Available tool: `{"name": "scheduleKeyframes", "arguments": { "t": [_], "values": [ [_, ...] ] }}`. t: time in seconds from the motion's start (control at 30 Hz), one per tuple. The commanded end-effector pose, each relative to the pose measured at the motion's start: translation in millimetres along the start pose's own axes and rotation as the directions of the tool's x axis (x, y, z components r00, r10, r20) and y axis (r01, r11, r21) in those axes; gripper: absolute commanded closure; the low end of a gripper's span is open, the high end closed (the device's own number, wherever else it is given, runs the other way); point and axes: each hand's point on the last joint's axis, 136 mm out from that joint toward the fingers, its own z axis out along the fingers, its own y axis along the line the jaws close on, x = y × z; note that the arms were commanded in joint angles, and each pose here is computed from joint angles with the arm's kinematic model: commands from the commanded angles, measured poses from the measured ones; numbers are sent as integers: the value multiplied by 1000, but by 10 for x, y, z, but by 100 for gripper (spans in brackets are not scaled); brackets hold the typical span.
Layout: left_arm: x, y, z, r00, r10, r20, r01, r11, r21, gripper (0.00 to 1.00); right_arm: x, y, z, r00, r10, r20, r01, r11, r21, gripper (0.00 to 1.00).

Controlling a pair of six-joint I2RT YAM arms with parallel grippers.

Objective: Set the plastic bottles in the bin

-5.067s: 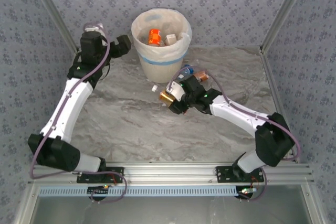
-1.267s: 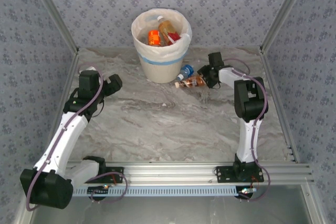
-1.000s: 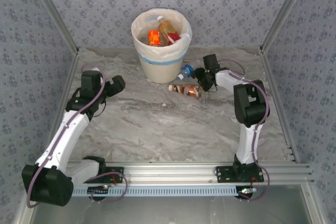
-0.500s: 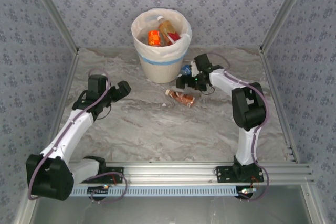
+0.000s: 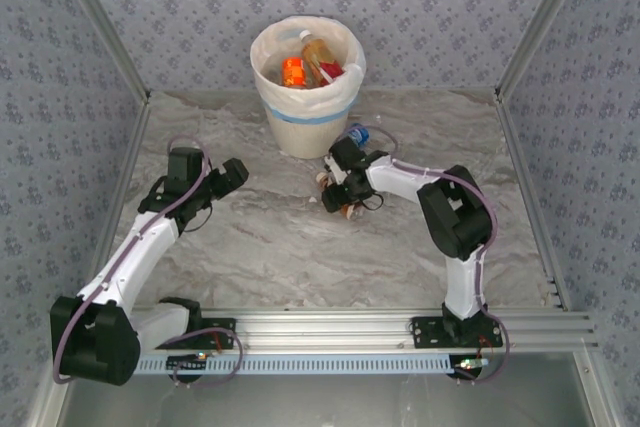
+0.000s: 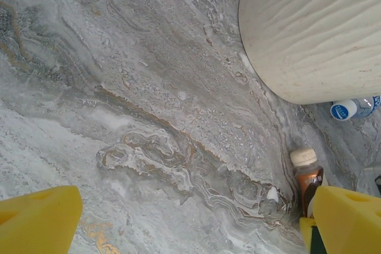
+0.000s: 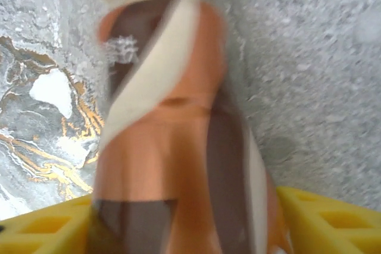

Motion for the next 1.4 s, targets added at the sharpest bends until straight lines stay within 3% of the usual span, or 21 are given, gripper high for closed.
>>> {"name": "scheduleKeyframes", "arguments": {
  "t": [0.0,0.17,0.33,0.57,0.9,1.1,1.27,1.37],
  "values": [
    [-72,-62,-43,999,-2,32,2,1000,16,1,70,11,-159,999,-34,9,34,997,74,38],
    [-74,-40,-17,999,-4,32,4,1000,4,1,-48,75,-392,994,-59,93,51,995,88,47],
    [-78,-32,-11,999,-6,34,6,1000,-2,1,-340,343,-942,938,-102,331,103,995,12,51],
    [-82,3,14,999,-17,38,18,1000,-16,1,-929,605,-2011,778,-77,624,162,983,-81,53],
    [-94,-8,7,999,-11,40,12,1000,-14,1,-1926,568,-3210,529,-3,848,165,981,-100,55],
    [-143,-40,-50,999,3,53,-2,1000,-13,1,-2555,167,-3148,530,28,848,32,998,-53,54],
    [-148,-37,-62,998,1,57,0,1000,-14,1,-2942,142,-2912,558,18,830,27,999,-40,53],
    [-144,-21,-62,998,3,57,-2,1000,-22,1,-3076,57,-2732,583,3,812,-22,1000,12,47]
  ]
}}
